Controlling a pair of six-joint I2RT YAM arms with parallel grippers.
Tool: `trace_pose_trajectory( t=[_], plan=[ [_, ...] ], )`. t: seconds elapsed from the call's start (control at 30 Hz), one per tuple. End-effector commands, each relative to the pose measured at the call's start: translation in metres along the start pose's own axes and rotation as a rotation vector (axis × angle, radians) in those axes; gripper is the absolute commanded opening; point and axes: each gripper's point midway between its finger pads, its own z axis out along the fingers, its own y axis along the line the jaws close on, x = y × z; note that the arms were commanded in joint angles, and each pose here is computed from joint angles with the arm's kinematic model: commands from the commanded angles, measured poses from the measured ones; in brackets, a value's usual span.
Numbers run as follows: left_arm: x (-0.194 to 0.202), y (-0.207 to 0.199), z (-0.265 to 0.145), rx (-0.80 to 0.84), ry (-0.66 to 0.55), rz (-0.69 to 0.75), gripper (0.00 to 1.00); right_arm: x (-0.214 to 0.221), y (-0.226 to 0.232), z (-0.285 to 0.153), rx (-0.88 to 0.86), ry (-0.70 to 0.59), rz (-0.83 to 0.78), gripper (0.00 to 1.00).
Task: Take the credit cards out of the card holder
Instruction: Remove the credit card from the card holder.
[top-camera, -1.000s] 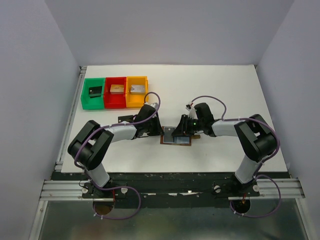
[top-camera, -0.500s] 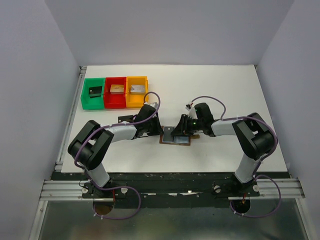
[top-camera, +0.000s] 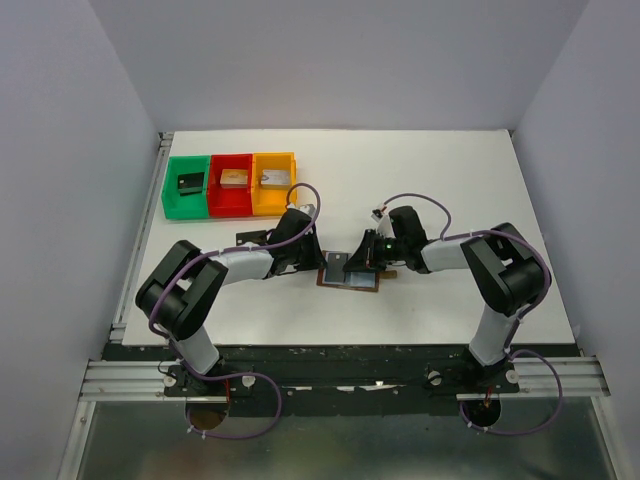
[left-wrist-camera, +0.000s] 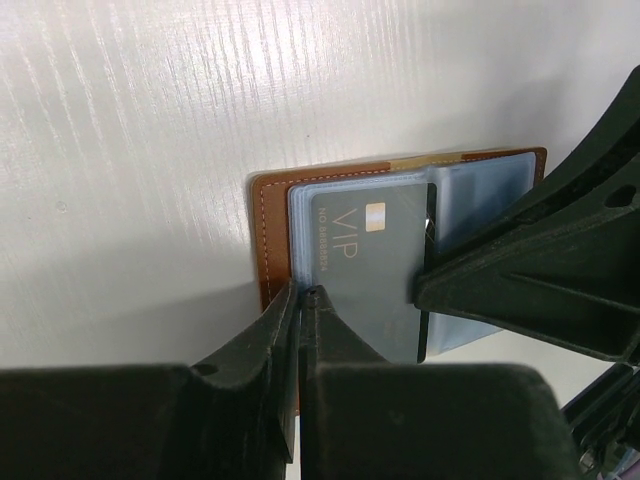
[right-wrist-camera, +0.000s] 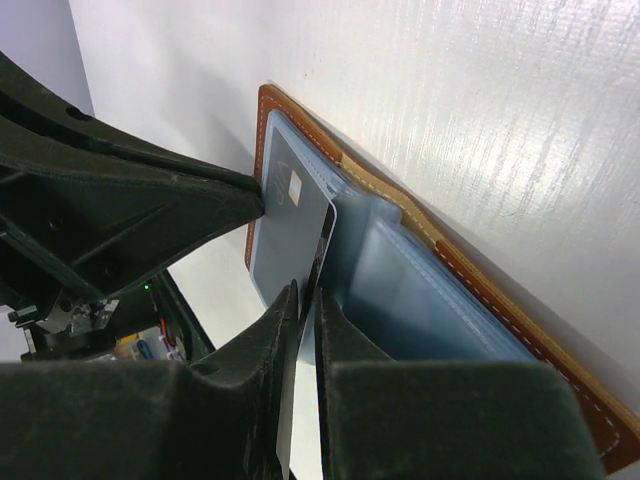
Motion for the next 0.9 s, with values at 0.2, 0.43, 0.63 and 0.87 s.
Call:
trace_pose_trajectory(
  t=[0.2, 0.43, 0.63, 0.87],
  plan=[
    [0.014, 0.011, -0.006, -0.062, 0.035, 0.012, 0.16, 0.000, 0.006, 0.006, -0.036, 0.005, -0.028, 0.05],
    [0.006, 0.011, -0.012, -0.076, -0.006, 0.021, 0.17, 0.001, 0.004, 0.005, -0.021, 0.017, -0.042, 0.00],
    [0.001, 0.009, -0.017, -0.074, -0.036, 0.022, 0.17, 0.003, -0.001, 0.005, 0.000, 0.029, -0.046, 0.01],
    [0.001, 0.008, -0.014, -0.064, -0.034, 0.021, 0.18, 0.005, -0.003, 0.006, 0.001, 0.037, -0.041, 0.00]
  ],
)
